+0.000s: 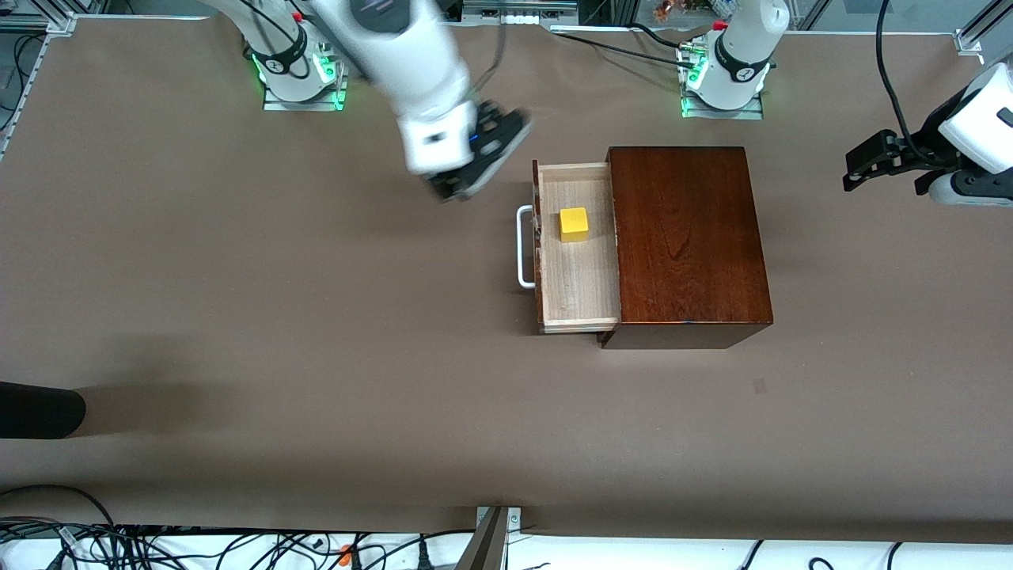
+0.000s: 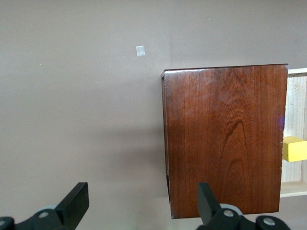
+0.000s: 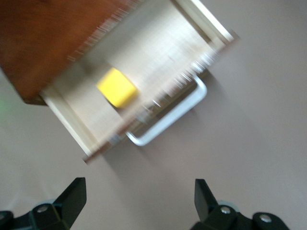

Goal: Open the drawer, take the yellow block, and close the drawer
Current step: 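Reach the right gripper down over the yellow block in the drawer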

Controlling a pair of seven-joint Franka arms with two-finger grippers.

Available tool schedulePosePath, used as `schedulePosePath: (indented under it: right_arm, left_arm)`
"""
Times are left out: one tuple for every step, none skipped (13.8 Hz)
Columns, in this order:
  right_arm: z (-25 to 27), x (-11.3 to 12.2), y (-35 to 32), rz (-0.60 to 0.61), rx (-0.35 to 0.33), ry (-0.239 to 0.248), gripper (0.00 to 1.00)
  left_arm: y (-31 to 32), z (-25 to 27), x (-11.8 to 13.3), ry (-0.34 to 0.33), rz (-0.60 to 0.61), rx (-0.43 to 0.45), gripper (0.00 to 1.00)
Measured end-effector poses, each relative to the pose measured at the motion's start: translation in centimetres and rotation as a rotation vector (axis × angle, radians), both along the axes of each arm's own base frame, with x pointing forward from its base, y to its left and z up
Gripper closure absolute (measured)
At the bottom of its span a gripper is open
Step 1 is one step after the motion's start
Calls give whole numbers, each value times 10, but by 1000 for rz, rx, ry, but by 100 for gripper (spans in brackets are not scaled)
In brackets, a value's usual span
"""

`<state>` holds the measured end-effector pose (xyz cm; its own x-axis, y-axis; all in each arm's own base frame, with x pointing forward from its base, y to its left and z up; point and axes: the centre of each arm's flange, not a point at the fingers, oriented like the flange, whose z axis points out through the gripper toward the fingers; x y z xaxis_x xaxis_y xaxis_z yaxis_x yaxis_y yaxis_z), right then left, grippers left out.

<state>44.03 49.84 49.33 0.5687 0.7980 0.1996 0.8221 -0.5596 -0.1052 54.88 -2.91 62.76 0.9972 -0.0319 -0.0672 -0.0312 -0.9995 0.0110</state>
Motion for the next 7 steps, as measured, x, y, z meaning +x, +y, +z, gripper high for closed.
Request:
schedulePosePath:
  right_arm:
    - [-8,-12,20,78,3,-54,0]
    - [-20,-20,36,160,7,-95,0]
    - [-35,-24,50,230,18,-126,0]
    - [-52,-26,62,290,38,-154,0]
    - [-69,-27,73,338,60,-180,0]
    - [-85,-26,80,368,78,-194,0]
    - [-100,-24,84,388,91,-202,0]
  left_arm:
    - [0,0,0,1,-1,0,0]
    - [0,0,0,2,-2,0,0]
    - [-1,0,0,2,-2,0,0]
    - [-1,0,0,2,-3,0,0]
    - [-2,0,0,1,-5,0,0]
    - [-3,1,0,0,-6,0,0]
    - [-3,1,0,0,-7,0,0]
